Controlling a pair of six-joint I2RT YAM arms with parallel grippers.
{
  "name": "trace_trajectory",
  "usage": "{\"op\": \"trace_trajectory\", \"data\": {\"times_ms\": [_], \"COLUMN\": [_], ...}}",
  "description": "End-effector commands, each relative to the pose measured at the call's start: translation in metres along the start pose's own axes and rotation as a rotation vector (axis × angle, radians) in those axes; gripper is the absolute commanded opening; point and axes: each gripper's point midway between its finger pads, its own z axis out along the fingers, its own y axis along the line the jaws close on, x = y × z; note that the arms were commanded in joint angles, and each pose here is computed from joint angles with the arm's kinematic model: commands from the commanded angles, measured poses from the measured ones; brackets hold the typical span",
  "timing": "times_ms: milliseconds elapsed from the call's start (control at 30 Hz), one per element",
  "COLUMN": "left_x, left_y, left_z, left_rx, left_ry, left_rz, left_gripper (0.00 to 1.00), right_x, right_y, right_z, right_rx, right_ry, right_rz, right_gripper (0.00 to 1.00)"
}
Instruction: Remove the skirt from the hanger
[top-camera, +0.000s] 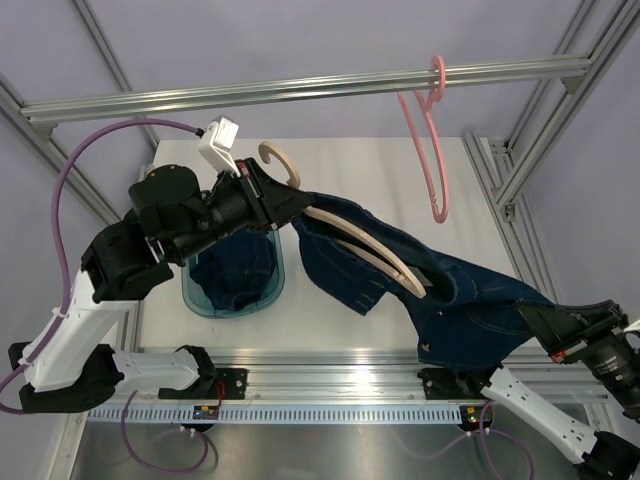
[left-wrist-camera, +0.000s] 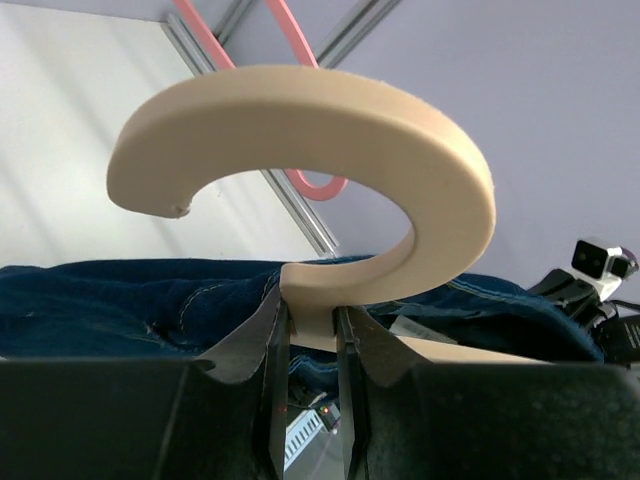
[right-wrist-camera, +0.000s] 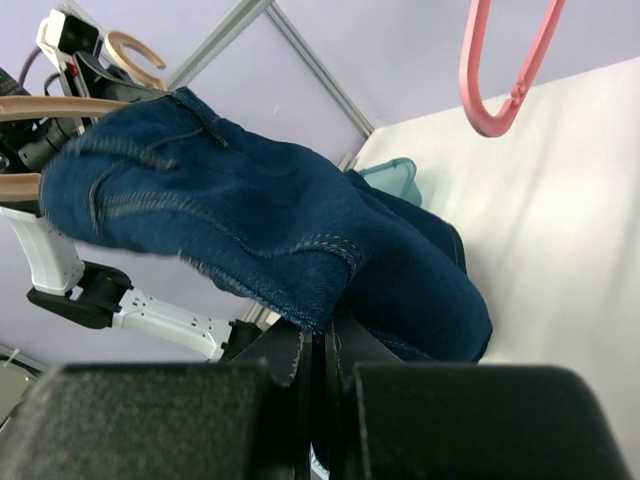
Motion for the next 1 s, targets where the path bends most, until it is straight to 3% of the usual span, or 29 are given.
{"op": "trace_trajectory", "data": {"times_ms": [0, 167, 367, 533, 667, 767, 967], "left_x": [-0.023, -0.019, -0.02, -0.033, -0.032, -0.025, 0.006], "left_y": [-0.018, -0.069, -0.105, -0.124, -0.106, -0.077, -0.021], "left_z": [-0.008, -0.011, -0.034, -0.075, -0.081, -0.069, -0.032], "left_rx": [0.103, 0.363, 0.573, 0.687, 0.57, 0.408, 0.145], "left_ry": [-0.087, -0.04, -0.016, -0.038, -0.031, -0.015, 0.083], "left_rz": [0.035, -0.044, -0.087, -0.093, -0.045, -0.008, 0.063], "left_gripper": [0.0, 0.0, 0.0, 0.0, 0.0, 0.0, 0.0], "right_x": [-0.009, 0.039, 0.075, 0.1, 0.11, 0.089, 0.042], "right_y": [0.02, 0.036, 0.036, 0.008, -0.013, -0.007, 0.047], "right_z": [0.027, 0.089, 0.144, 0.17, 0.178, 0.174, 0.151], "right_rx": [-0.029, -0.06, -0.064, 0.037, 0.186, 0.214, 0.057], "right_ry": [0.005, 0.228, 0.308, 0.35, 0.454, 0.445, 0.413], "right_rz": [0.008, -0.045, -0.03, -0.083, -0.145, -0.183, -0.163], "right_gripper": [0.0, 0.0, 0.0, 0.0, 0.81, 0.99, 0.99]}}
